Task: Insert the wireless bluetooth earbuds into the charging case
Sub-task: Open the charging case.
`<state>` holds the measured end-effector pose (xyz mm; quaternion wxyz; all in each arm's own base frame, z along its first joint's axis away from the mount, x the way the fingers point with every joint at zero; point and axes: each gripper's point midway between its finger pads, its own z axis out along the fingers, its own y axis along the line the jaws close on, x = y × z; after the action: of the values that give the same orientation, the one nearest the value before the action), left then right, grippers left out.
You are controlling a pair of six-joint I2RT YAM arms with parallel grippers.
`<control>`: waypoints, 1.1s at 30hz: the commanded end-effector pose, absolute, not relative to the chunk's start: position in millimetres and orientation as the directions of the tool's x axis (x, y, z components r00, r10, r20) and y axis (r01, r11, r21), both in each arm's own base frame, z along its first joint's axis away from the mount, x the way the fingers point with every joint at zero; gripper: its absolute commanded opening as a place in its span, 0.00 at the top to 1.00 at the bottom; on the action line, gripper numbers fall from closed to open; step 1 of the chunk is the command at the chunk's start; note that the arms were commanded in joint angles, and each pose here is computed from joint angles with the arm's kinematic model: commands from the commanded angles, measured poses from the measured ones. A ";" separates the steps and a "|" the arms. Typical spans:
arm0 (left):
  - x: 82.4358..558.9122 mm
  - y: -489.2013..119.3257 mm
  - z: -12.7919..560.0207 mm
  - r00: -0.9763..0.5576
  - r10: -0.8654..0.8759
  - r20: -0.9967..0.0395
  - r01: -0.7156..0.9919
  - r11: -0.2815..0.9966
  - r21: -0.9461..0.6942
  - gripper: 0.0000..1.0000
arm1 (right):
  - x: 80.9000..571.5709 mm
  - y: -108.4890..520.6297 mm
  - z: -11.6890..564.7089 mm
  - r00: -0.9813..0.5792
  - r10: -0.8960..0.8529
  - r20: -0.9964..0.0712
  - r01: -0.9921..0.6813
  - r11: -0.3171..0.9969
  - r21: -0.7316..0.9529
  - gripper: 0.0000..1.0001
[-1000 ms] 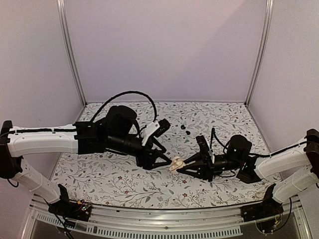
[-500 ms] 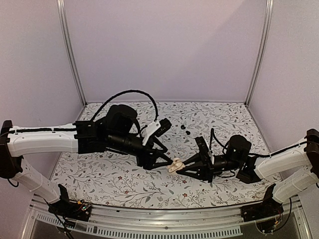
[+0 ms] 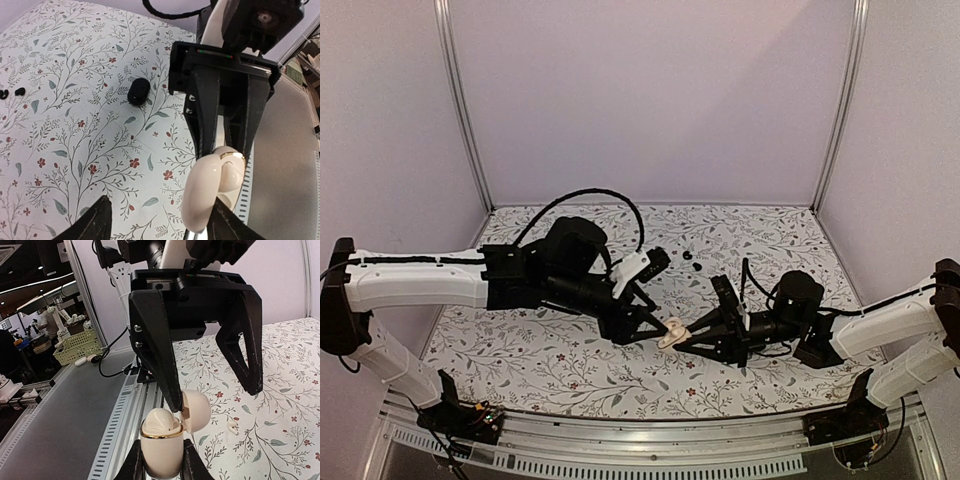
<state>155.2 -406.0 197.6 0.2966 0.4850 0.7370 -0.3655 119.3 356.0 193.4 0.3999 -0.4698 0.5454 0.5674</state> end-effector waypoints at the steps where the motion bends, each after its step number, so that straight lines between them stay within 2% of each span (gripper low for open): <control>1: 155.4 -407.7 207.1 -0.334 0.492 -0.804 0.937 0.266 -0.226 0.37 | 113.5 360.3 202.8 -0.208 -0.042 -0.977 -0.969 -0.123 0.212 1.00; 7: 156.4 -404.8 209.3 -0.337 0.482 -0.808 0.935 0.275 -0.226 0.37 | 112.7 360.4 201.3 -0.209 -0.046 -0.977 -0.969 -0.124 0.213 1.00; 21: 141.5 -401.2 233.1 -0.306 0.414 -0.857 0.950 0.194 -0.245 0.34 | 125.0 361.1 196.0 -0.235 -0.050 -0.971 -0.970 -0.049 0.237 1.00; 28: 164.3 -349.5 215.8 -0.452 0.344 -0.823 0.858 0.419 -0.296 0.36 | 134.7 350.5 196.2 -0.246 -0.036 -0.969 -0.969 0.003 0.246 1.00; 33: 173.6 -299.5 182.9 -0.551 0.301 -0.778 0.750 0.588 -0.304 0.39 | 139.6 343.1 197.2 -0.245 -0.025 -0.969 -0.969 0.023 0.245 1.00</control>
<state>159.8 -332.5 206.7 0.3462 0.3857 0.7742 -0.3632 135.0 349.9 193.1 0.4204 -0.4462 0.5681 0.5491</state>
